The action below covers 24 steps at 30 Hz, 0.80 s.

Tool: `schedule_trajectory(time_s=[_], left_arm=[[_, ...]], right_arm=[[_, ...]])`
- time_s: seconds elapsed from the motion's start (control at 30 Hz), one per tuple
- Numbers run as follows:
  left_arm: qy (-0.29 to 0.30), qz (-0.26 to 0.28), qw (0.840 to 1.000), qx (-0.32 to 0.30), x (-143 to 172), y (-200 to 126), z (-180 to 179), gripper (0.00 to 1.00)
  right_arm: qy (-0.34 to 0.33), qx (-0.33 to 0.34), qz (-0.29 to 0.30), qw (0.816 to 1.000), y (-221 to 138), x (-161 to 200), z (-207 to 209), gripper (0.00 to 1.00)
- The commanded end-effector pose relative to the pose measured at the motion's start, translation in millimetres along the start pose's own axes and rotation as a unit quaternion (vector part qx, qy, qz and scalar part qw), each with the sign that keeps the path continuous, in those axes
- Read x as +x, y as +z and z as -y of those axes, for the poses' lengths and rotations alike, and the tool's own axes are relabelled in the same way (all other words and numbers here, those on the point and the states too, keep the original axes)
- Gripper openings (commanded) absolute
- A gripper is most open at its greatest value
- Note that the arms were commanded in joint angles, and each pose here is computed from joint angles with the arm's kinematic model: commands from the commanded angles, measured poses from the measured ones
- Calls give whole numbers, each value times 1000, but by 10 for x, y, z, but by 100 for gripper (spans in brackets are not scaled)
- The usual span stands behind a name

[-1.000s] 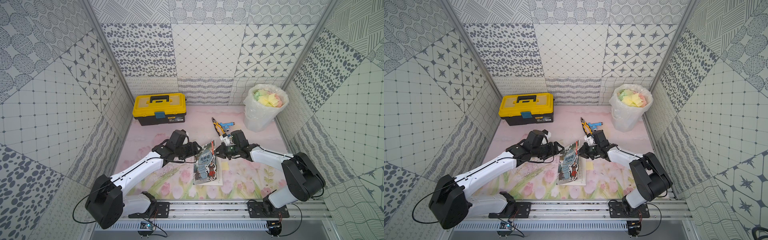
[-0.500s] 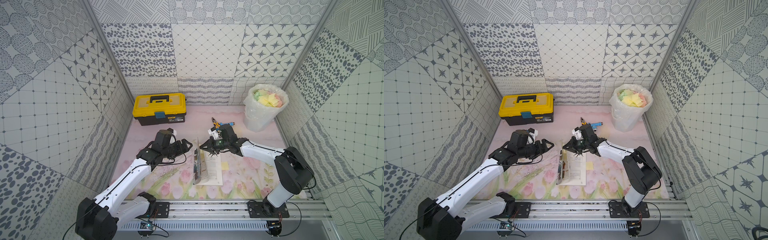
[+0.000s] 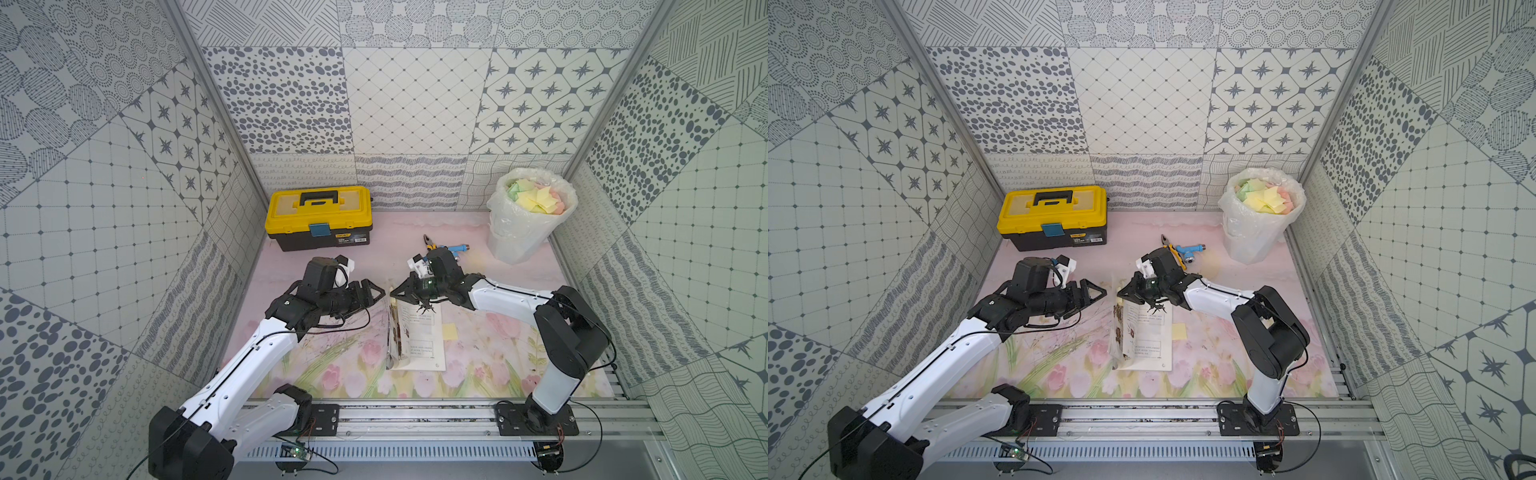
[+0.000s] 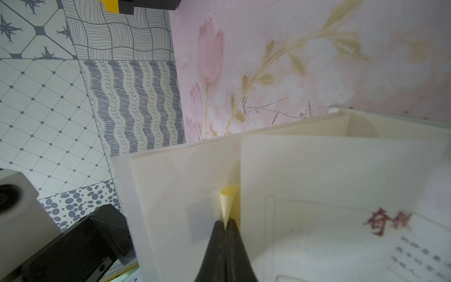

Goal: Peel off the used sticky note
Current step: Open the book at the center of the board.

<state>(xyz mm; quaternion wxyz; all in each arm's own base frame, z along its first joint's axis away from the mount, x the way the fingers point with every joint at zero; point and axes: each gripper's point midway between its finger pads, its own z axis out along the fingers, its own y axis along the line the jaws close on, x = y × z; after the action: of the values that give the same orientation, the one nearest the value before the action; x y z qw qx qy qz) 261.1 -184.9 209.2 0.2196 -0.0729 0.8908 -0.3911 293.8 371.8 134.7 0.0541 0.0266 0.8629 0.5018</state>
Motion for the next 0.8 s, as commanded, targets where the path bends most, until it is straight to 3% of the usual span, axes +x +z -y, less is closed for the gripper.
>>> schedule_trajectory(time_s=[0.0, 0.13, 0.3, 0.53, 0.77], left_arm=[[19, -44, 998, 46, 89, -18, 347, 74], [37, -35, 995, 86, 12, -68, 719, 67], [32, -69, 991, 110, 79, 116, 916, 61], [-21, -108, 991, 71, 279, 518, 605, 57], [-41, -109, 993, -33, 418, 651, 52, 57]], right_arm=[[-4, 1, 6, 1000, 50, -25, 23, 0], [-2, 3, 5, 1000, 87, -33, 53, 0], [-1, -2, 3, 1000, 120, -44, 31, 0], [-2, 0, 7, 1000, 102, -50, 27, 0], [-4, 10, 14, 1000, 46, -69, 66, 0]])
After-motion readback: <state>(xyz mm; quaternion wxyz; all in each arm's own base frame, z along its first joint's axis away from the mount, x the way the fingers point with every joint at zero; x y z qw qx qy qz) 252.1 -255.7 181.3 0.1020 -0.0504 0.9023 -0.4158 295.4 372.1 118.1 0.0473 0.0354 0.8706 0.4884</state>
